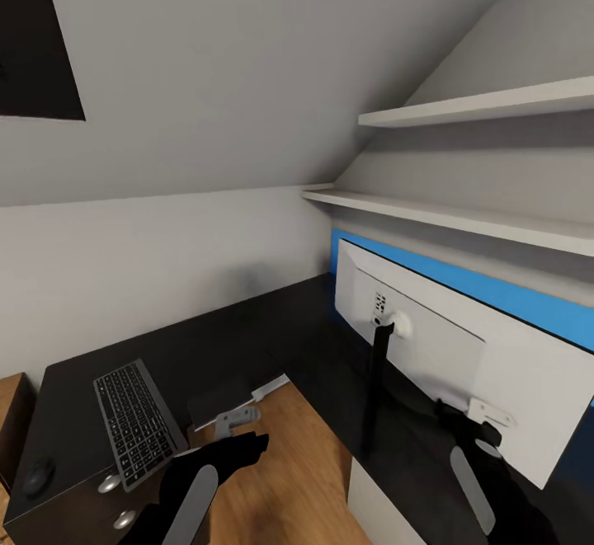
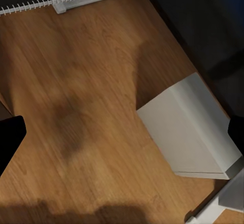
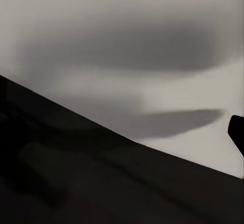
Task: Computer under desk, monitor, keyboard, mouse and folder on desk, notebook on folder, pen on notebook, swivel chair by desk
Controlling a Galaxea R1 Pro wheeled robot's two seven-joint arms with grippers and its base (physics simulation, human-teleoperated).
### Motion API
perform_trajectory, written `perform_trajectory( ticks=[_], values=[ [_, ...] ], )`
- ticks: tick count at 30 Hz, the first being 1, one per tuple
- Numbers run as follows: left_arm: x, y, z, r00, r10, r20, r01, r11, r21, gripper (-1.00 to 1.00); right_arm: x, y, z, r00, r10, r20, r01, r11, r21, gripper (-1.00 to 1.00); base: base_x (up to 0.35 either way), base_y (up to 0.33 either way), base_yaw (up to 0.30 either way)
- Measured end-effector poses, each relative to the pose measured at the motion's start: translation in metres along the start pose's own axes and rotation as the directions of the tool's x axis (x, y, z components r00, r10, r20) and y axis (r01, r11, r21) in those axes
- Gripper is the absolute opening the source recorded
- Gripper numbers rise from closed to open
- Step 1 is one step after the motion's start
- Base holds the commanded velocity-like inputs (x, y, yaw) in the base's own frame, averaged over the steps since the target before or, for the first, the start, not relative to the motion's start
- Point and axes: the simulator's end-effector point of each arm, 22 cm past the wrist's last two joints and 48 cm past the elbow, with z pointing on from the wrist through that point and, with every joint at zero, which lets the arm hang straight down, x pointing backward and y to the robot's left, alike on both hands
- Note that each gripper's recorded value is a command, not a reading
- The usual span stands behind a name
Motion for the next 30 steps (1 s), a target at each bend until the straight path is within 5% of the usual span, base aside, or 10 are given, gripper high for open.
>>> perform_trajectory(
  ticks=[14, 30],
  values=[
    [-0.001, 0.0, 0.0, 1.0, 0.0, 0.002, 0.0, 1.0, -0.001, 1.0, -0.025, -0.039, 0.041, 0.998, -0.012, 0.059, 0.006, 0.995, 0.096, 1.0, 0.0, 0.0, 0.0],
    [-0.001, 0.0, 0.0, 1.0, 0.0, 0.003, 0.0, 1.0, 0.0, 1.0, -0.033, -0.058, 0.061, 0.994, -0.005, 0.105, -0.012, 0.988, 0.156, 1.0, -0.015, 0.015, 0.0]
  ],
)
